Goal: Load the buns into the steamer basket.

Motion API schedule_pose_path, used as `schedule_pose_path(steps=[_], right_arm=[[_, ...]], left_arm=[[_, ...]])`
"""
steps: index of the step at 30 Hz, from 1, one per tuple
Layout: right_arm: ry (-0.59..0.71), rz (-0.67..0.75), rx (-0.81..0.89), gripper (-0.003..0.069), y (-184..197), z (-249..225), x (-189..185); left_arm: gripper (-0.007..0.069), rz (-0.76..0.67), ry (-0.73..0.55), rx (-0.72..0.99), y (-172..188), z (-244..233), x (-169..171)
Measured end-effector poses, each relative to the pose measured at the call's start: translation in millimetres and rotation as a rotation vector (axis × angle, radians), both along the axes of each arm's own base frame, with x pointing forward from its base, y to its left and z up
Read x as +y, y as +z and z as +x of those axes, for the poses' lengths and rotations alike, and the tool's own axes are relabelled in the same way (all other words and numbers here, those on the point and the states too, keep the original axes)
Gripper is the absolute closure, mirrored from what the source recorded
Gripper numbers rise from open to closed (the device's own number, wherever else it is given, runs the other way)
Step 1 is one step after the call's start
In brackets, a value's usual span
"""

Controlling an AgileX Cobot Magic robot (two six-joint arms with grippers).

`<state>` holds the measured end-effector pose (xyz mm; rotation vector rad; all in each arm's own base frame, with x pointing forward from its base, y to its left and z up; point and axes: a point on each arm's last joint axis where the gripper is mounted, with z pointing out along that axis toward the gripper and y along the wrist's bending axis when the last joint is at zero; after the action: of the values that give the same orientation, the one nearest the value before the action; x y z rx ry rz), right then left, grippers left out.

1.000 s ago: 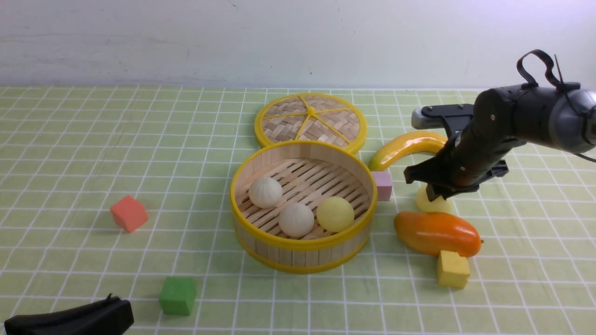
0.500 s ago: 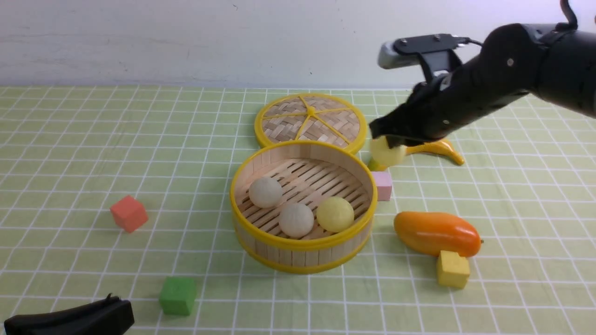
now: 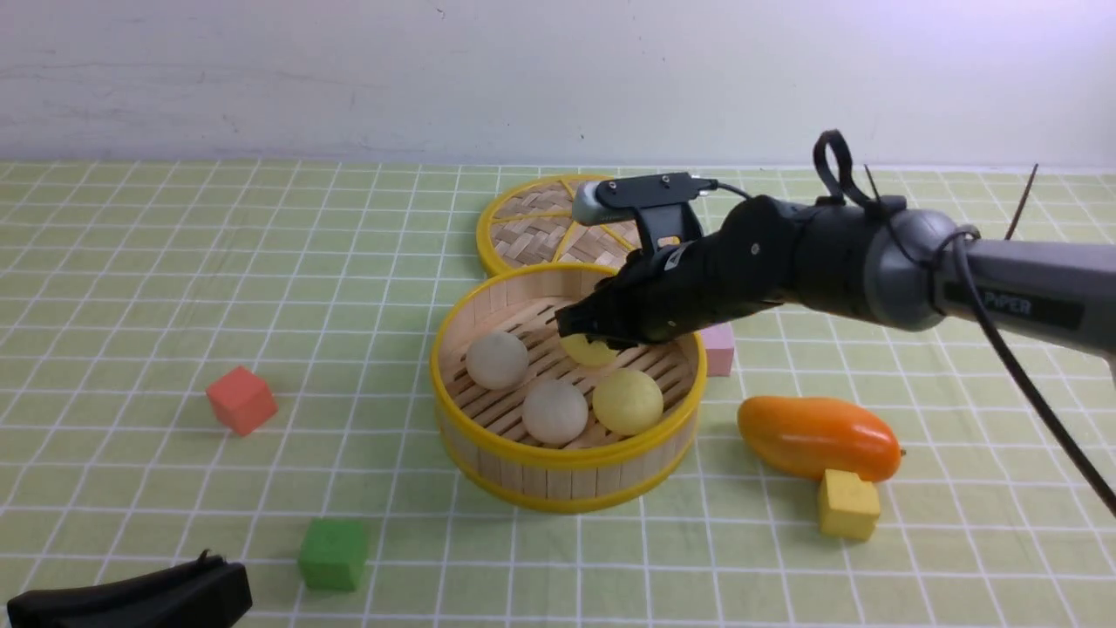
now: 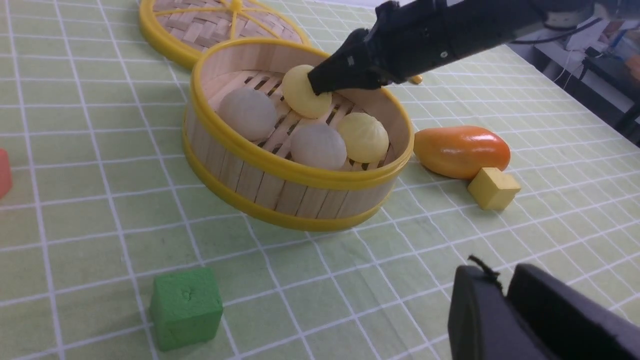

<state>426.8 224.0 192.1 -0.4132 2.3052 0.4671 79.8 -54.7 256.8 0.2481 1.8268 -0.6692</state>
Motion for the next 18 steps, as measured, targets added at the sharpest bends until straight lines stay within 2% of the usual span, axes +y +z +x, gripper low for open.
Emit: schedule_pose_path(steps=[4,6,8,9,10,13,18], right_arm=[[0.013,0.01,-0.02,0.0267,19,-4,-1],[0.043,0.009,-0.023,0.0195,43,-14,-4],[0.078,0.005,-0.021,0.0156,72,-28,-8],[0.09,0.001,-0.005,0.0154,81,-34,-10],[0.101,0.004,0.002,0.0161,107,-49,-16],[0.1,-0.017,0.041,0.0221,147,-79,-32],[0.033,-0.069,0.117,0.0457,186,-133,-64]], left_arm=[[0.0533,0.0,0.0,0.0,0,0,0],[0.0533,0.0,0.0,0.0,0,0,0],[0.0533,0.0,0.0,0.0,0,0,0],[0.0532,0.0,0.0,0.0,0,0,0],[0.053,0.0,0.0,0.0,0,0,0],[0.0525,0.0,0.0,0.0,0,0,0],[0.0517,0.0,0.0,0.0,0,0,0]])
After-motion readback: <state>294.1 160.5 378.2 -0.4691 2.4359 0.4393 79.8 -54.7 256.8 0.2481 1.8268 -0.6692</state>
